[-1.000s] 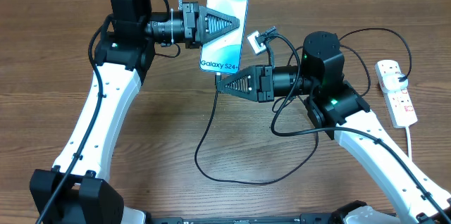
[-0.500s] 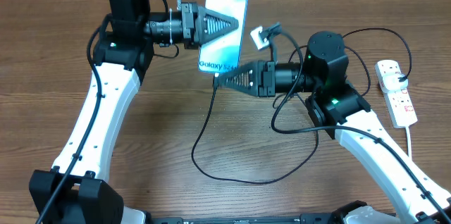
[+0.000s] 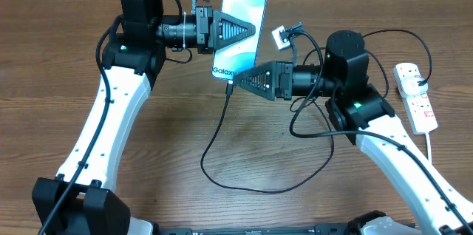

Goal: Plug charger to phone and switch on socket

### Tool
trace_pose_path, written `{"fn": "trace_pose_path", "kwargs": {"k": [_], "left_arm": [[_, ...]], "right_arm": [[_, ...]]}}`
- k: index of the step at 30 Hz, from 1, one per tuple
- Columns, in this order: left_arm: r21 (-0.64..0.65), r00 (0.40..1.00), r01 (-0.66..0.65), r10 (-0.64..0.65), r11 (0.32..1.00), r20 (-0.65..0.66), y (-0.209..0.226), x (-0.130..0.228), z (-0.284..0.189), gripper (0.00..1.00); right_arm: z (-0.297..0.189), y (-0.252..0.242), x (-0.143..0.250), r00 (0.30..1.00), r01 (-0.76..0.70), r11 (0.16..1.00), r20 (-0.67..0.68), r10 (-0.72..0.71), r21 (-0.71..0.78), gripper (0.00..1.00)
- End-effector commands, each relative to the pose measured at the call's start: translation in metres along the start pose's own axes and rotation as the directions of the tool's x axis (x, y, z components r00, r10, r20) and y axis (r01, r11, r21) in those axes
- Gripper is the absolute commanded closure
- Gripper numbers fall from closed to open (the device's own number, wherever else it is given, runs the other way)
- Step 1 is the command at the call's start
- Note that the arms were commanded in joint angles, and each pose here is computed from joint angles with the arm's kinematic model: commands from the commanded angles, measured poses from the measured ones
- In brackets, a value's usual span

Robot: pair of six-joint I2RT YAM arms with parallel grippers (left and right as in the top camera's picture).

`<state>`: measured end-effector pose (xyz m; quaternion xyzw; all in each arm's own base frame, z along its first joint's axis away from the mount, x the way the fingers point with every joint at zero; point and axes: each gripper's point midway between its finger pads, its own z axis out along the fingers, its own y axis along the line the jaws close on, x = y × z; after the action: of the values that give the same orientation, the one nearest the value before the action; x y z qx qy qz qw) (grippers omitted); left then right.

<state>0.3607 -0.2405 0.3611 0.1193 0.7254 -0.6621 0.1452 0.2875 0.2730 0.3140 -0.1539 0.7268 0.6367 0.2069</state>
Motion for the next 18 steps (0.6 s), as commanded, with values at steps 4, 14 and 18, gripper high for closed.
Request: {"fn": "trace_pose_path", "kwargs": {"k": [4,14,18], "left_arm": [[-0.048,0.998,0.035,-0.032,0.998,0.053,0.005,-0.008,-0.001,0.96],[-0.042,0.999,-0.01,0.011,0.999,0.032,0.005,-0.004,0.0,0.96],[-0.023,1.0,-0.028,0.028,0.999,0.011,0.001,0.0,0.0,0.95]], "right_arm": [[-0.047,0.042,-0.017,0.976,0.182,0.983,0.114,-0.184,0.035,0.07],[-0.025,-0.009,0.048,0.981,0.187,0.955,-0.092,-0.17,0.23,0.04],[-0.003,0.003,0.046,0.959,0.282,0.931,-0.084,-0.27,0.233,0.1]]}}
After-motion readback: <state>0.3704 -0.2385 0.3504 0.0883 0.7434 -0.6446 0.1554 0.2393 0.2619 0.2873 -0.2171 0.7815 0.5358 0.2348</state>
